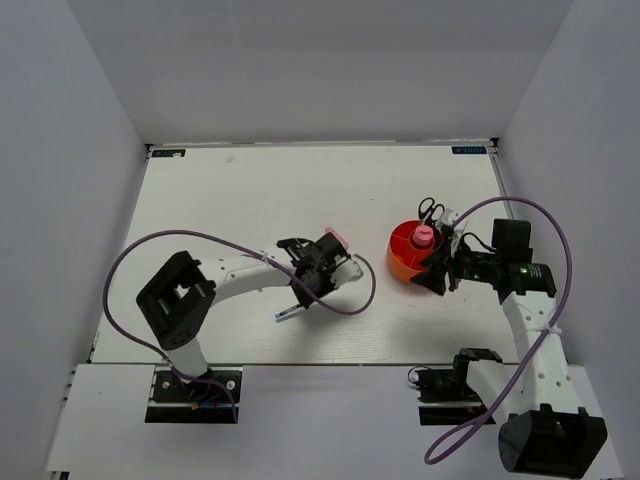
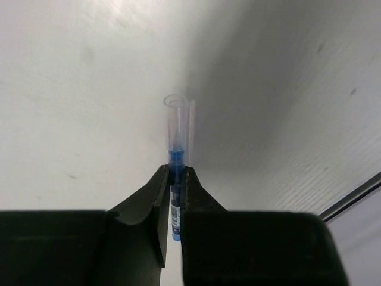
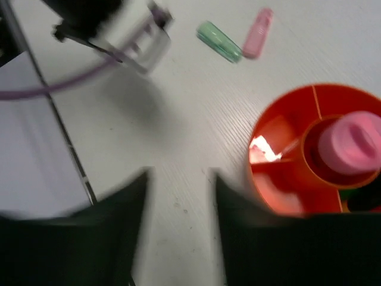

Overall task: Sort the stationery into containers
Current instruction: Pick up the pen from the center of the board, then place the pen in the storage box.

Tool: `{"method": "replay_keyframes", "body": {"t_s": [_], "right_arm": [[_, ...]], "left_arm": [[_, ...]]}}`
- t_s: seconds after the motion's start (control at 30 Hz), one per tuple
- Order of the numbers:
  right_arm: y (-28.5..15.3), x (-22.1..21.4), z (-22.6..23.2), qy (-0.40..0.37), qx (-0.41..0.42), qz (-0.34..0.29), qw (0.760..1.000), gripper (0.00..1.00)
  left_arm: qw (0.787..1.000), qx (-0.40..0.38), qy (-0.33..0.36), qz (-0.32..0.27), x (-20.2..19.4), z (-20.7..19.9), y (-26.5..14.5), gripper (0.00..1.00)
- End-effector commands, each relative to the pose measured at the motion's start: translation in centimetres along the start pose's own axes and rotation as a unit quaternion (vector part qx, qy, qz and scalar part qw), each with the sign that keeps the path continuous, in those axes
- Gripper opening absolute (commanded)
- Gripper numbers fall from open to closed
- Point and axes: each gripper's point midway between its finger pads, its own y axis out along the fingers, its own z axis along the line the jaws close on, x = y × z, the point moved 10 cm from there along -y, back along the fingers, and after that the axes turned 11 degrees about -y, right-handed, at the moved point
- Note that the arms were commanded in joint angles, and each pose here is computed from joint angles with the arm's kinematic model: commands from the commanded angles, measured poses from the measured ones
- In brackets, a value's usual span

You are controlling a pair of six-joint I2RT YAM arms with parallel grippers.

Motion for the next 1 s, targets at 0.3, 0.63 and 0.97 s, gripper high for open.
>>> {"method": "replay_keyframes", "body": {"t_s": [0.3, 0.63, 0.97], "right_arm": [[-0.9, -1.1, -3.9, 0.081, -0.252, 0.074, 0.961, 0.00], [-2.5, -1.4, -5.6, 0.137, -0.431, 0.101, 0.886, 0.00], [-2.6, -1.6, -5.7, 0.142, -0.444, 0.099, 0.879, 0.00]], "left_arm": [[0.827, -0.116, -0.109, -0.540, 13.1, 0.0, -13.0, 0.00], [0.763, -0.188, -0.156, -0.598, 20.2, 0.1, -12.5, 0.00], [0.720, -0.220, -0.223, -0.619, 22.2, 1.5, -8.3, 0.00]]}}
